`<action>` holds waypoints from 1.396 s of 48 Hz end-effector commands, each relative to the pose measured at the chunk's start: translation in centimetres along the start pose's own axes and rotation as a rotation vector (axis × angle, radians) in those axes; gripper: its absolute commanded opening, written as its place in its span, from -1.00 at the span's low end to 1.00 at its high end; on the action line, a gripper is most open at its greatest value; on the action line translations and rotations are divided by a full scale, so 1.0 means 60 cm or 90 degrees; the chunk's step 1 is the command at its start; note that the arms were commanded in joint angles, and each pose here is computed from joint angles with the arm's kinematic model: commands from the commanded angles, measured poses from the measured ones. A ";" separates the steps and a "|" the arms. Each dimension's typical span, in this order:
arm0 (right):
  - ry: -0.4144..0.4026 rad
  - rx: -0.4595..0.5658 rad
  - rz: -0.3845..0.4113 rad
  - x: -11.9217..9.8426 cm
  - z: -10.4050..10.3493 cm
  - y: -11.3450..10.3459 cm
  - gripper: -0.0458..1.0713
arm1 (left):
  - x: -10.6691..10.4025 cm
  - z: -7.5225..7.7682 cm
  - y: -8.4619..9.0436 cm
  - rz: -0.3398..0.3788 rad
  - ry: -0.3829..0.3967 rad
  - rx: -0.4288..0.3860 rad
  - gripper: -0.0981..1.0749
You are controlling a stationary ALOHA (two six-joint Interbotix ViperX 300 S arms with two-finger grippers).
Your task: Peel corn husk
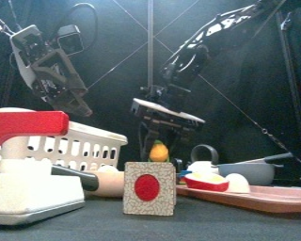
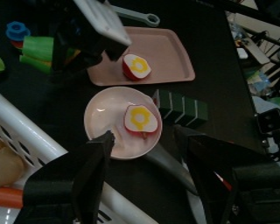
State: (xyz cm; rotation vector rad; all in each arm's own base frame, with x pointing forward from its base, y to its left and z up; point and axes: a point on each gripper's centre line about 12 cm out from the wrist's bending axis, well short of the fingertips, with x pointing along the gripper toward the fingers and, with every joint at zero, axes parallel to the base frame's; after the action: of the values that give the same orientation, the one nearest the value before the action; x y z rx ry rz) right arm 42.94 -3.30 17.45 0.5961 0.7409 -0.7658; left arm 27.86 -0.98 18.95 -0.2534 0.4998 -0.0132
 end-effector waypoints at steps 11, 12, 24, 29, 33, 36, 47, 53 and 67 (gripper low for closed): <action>-0.052 -0.044 0.226 -0.125 0.005 0.018 0.29 | 0.015 0.049 -0.020 -0.048 -0.073 0.017 0.74; -0.054 -0.044 0.239 -0.132 0.004 0.017 0.29 | 0.019 0.051 -0.021 -0.055 -0.079 0.026 0.74; -0.050 -0.067 0.413 -0.180 -0.020 0.007 0.29 | 0.063 0.081 -0.031 -0.095 -0.140 0.108 0.74; -0.053 -0.094 0.447 -0.184 -0.029 -0.004 0.29 | 0.074 0.100 -0.032 -0.106 -0.191 0.077 0.74; -0.061 -0.140 0.462 -0.185 -0.038 -0.012 0.29 | 0.080 0.118 -0.034 -0.120 -0.255 0.015 0.74; -0.078 -0.174 0.461 -0.187 -0.035 -0.019 0.29 | 0.081 0.127 -0.028 -0.116 -0.298 -0.031 0.74; -0.130 -0.266 0.457 -0.198 -0.019 -0.024 0.29 | 0.096 0.136 -0.018 -0.090 -0.349 -0.132 0.74; -0.136 -0.266 0.452 -0.196 -0.013 -0.027 0.29 | 0.109 0.141 -0.028 -0.092 -0.352 -0.154 0.74; -0.149 -0.255 0.449 -0.200 0.001 -0.031 0.29 | 0.137 0.140 -0.042 -0.097 -0.343 -0.167 0.74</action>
State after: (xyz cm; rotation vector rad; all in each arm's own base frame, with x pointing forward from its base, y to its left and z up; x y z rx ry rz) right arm 35.38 0.73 24.04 0.3494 0.4672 -0.0253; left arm 38.61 -1.66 21.54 -0.5351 -0.0175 -0.0060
